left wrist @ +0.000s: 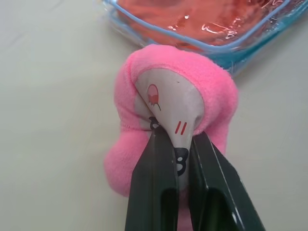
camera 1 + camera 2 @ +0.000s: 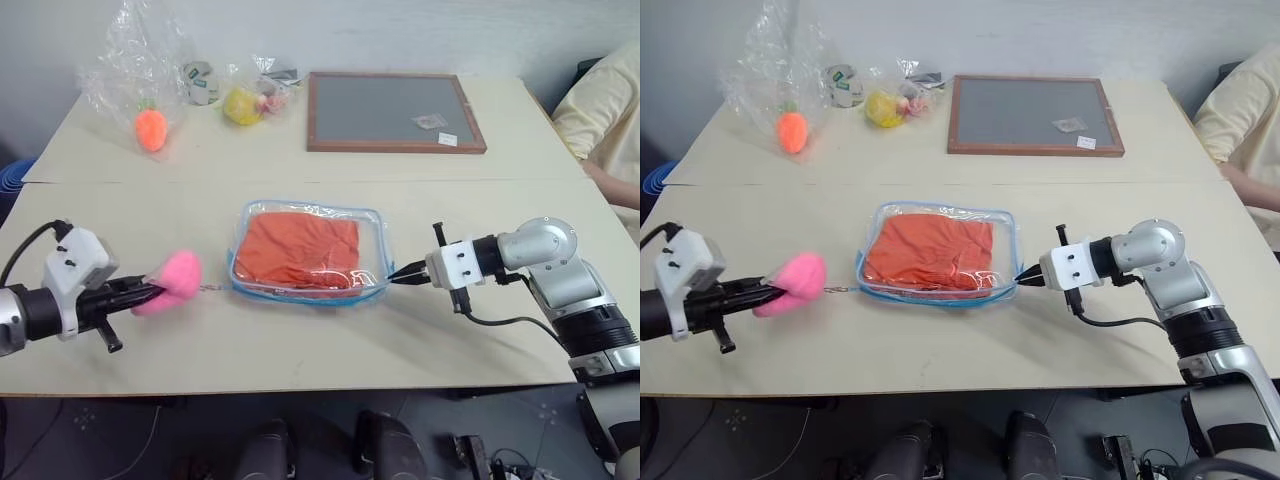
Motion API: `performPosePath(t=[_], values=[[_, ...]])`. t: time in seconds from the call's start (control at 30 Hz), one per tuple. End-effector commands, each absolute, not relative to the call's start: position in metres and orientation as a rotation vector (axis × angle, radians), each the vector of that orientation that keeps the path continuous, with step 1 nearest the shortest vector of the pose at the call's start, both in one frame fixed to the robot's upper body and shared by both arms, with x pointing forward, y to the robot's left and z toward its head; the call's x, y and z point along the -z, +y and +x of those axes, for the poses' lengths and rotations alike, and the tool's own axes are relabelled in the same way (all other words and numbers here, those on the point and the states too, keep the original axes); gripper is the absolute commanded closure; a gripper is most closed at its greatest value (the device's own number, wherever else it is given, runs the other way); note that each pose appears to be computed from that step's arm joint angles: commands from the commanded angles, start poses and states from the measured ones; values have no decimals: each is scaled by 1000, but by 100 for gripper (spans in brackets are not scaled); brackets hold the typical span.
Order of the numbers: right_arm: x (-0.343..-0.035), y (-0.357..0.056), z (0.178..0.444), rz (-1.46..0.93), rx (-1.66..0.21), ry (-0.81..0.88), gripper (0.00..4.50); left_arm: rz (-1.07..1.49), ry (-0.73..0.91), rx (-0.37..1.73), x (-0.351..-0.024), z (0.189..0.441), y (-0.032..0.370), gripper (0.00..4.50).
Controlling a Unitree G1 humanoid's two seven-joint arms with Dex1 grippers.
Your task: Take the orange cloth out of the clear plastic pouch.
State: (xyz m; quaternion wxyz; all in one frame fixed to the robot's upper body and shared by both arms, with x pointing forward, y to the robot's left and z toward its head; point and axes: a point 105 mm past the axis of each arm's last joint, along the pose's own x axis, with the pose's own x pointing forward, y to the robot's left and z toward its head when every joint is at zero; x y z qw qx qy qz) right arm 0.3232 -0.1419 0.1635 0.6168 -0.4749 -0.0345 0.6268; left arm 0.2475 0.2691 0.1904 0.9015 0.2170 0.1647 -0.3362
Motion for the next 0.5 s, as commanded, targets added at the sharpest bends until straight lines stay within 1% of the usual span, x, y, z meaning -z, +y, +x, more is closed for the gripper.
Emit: performPosePath(t=[0.03,0.07,0.13,0.17,0.2,0.23,0.33,0.43,0.5], values=[[-173,-142,326,-1068,-1414,-111,450,442,311,701,-191,251,261,449],[-172,-141,325,-1052,-1422,-96,450,431,312,716,-188,251,257,449],[-170,-141,325,-1000,-1437,-43,406,392,320,732,-178,252,249,450],[-170,-141,324,-983,-1440,-27,389,374,324,728,-174,252,247,418],[-170,-142,323,-972,-1439,-18,350,349,328,729,-170,251,245,384],[-172,-144,322,-960,-1434,-11,329,335,333,731,-166,249,244,367],[-180,-150,318,-890,-1410,4,242,318,357,712,-158,243,249,285],[-191,-158,312,-770,-1378,36,152,286,362,688,-160,236,261,200],[-197,-162,308,-709,-1365,56,83,286,350,665,-166,237,272,138]])
